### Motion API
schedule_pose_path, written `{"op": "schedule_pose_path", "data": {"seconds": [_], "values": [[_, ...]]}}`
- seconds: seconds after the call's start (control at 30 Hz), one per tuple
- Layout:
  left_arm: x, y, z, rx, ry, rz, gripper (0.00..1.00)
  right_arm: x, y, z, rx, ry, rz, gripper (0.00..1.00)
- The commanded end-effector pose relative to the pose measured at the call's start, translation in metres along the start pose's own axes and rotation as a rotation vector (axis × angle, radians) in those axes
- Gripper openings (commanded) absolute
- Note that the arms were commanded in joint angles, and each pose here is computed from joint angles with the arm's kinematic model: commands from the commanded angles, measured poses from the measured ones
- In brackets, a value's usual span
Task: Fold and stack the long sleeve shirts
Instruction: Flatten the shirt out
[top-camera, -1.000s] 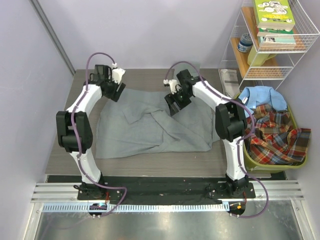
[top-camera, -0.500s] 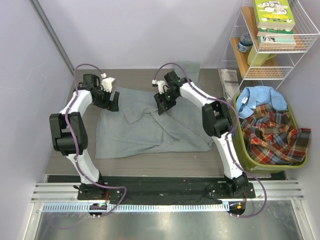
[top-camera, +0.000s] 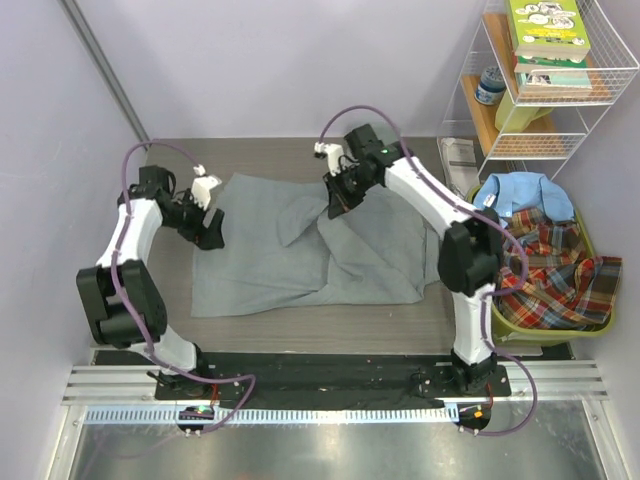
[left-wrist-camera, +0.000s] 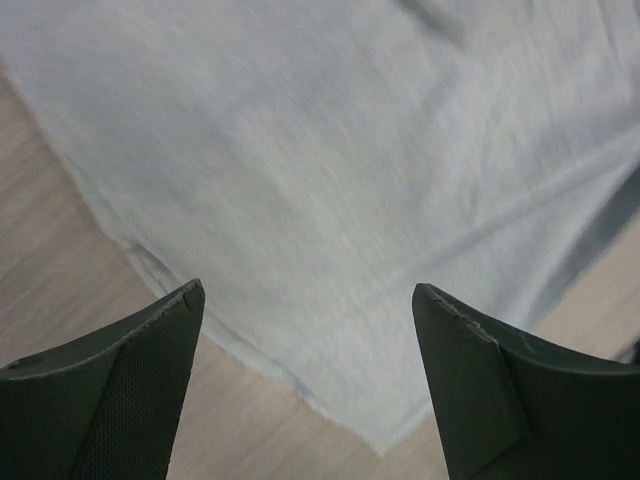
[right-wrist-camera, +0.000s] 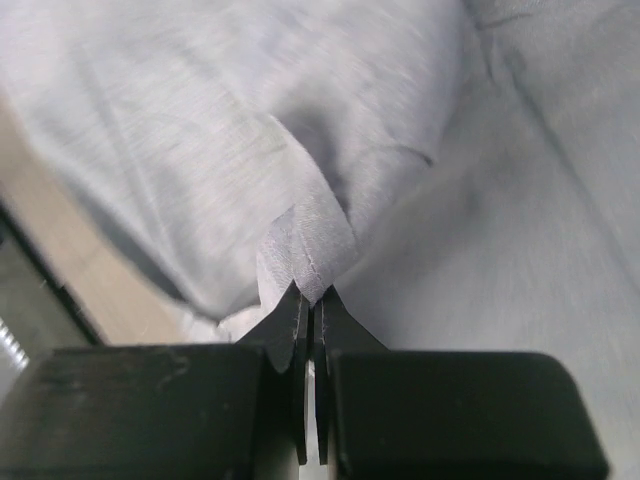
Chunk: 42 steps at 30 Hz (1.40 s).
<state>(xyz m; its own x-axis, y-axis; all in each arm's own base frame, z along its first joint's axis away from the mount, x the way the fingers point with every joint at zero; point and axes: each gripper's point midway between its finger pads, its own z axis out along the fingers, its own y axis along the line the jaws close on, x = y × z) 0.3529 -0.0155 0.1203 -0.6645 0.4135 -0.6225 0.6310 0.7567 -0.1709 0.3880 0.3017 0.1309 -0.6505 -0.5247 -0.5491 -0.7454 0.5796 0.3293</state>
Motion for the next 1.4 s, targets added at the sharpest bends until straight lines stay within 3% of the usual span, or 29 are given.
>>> {"op": "schedule_pose_path", "data": {"seconds": [0.0, 0.2, 0.37, 0.47, 0.7, 0.97, 1.2, 1.37], "values": [[0.061, -0.055, -0.021, 0.157, 0.129, 0.252, 0.83, 0.01, 0.025, -0.056, 0.025, -0.028, -0.061, 0.01], [0.142, -0.077, -0.027, 0.176, 0.319, 0.405, 0.72, 0.039, 0.054, -0.094, -0.001, -0.032, -0.066, 0.01], [0.172, -0.085, -0.031, 0.181, 0.382, 0.512, 0.61, 0.077, 0.083, -0.122, -0.051, -0.023, -0.087, 0.01], [0.193, -0.088, -0.029, 0.171, 0.421, 0.55, 0.61, 0.103, 0.102, -0.132, -0.116, -0.002, -0.115, 0.01], [0.194, -0.079, -0.021, 0.123, 0.41, 0.569, 0.59, 0.188, 0.165, -0.157, -0.444, 0.107, -0.19, 0.01], [0.183, -0.08, -0.019, 0.15, 0.385, 0.517, 0.63, 0.207, 0.188, -0.156, -0.487, 0.155, -0.354, 0.05], [0.188, -0.079, -0.016, 0.138, 0.387, 0.523, 0.62, 0.207, 0.247, -0.162, -0.769, 0.152, -0.331, 0.14], [0.187, -0.083, -0.02, 0.172, 0.393, 0.549, 0.62, 0.221, 0.259, -0.127, -0.772, 0.213, -0.367, 0.09]]}}
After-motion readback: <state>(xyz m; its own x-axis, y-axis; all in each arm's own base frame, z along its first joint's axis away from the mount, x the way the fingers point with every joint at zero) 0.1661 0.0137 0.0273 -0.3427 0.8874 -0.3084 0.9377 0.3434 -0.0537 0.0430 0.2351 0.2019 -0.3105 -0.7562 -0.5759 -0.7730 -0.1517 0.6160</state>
